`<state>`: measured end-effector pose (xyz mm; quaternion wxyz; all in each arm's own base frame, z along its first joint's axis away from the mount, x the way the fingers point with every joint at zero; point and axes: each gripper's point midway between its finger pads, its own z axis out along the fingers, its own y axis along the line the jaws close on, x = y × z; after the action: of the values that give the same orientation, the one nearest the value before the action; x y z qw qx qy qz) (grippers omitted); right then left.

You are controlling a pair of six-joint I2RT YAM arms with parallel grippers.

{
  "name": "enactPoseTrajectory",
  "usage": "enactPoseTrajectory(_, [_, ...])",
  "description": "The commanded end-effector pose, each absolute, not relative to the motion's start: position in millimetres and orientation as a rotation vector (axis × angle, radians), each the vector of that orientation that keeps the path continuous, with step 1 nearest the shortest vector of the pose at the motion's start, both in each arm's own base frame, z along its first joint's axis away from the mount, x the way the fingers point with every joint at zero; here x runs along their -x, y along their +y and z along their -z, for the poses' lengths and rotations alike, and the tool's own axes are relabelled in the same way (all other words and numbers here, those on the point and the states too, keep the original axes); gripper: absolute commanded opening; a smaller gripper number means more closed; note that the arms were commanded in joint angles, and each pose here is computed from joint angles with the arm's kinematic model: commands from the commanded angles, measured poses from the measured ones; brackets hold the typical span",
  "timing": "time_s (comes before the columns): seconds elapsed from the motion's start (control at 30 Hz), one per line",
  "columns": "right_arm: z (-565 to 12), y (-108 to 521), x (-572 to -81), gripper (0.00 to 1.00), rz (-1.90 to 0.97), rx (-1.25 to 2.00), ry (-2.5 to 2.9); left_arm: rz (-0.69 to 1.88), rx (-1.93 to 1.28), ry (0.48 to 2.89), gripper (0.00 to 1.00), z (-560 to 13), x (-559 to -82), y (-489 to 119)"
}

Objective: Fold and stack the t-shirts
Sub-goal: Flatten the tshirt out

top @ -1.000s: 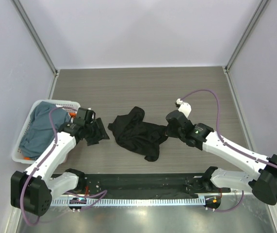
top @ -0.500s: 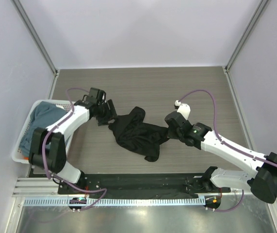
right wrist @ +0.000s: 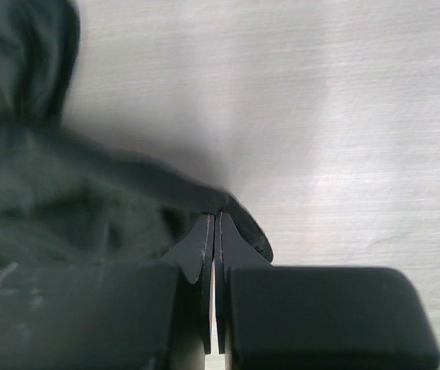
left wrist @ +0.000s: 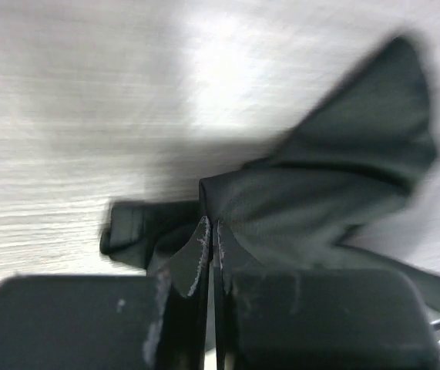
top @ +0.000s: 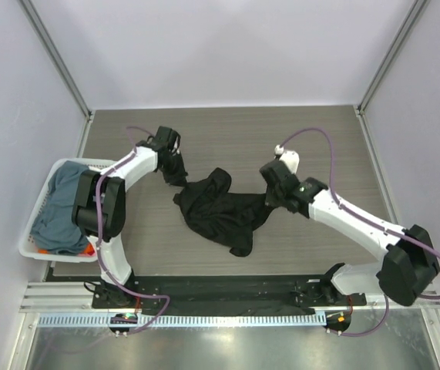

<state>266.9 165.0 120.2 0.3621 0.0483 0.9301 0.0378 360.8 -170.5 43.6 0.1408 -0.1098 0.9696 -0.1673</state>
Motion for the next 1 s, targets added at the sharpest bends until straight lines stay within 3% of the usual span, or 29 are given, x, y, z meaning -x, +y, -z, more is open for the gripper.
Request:
enactPoseTrajectory(0.0, [-157,149,-323,0.01,-0.093,-0.222,2.301,0.466,0.304,2.591,0.00,-127,-407,-172])
enactPoseTrajectory(0.13, [-243,115,-392,0.01,-0.084,-0.347,2.136,0.511,0.313,2.436,0.00,-214,-433,-177])
enactPoseTrajectory(0.2, [-269,92,-402,0.01,-0.018,-0.373,2.117,0.517,0.305,2.372,0.00,-254,-430,-173])
enactPoseTrajectory(0.33, [-347,64,-409,0.01,0.067,-0.426,1.957,0.469,0.307,2.293,0.00,-281,-405,-153])
enactPoseTrajectory(0.4, [-359,56,-399,0.01,0.086,-0.430,1.934,0.474,0.320,2.322,0.00,-263,-388,-150])
enactPoseTrajectory(0.47, [-351,49,-383,0.01,0.104,-0.439,1.949,0.546,0.305,2.328,0.00,-263,-363,-153])
enactPoseTrajectory(0.6, [-296,52,-354,0.01,0.068,-0.431,2.065,0.620,0.348,2.414,0.02,-206,-317,-157])
enactPoseTrajectory(0.7, [-257,49,-335,0.01,0.089,-0.425,2.143,0.638,0.379,2.489,0.15,-165,-283,-157])
enactPoseTrajectory(0.73, [-243,47,-329,0.01,0.109,-0.423,2.175,0.636,0.379,2.514,0.27,-155,-275,-156])
enactPoseTrajectory(0.87, [-220,52,-311,0.01,0.069,-0.419,2.245,0.576,0.373,2.550,0.41,-145,-262,-147])
enactPoseTrajectory(0.97, [-203,52,-298,0.01,0.053,-0.427,2.282,0.472,0.350,2.525,0.50,-156,-278,-137])
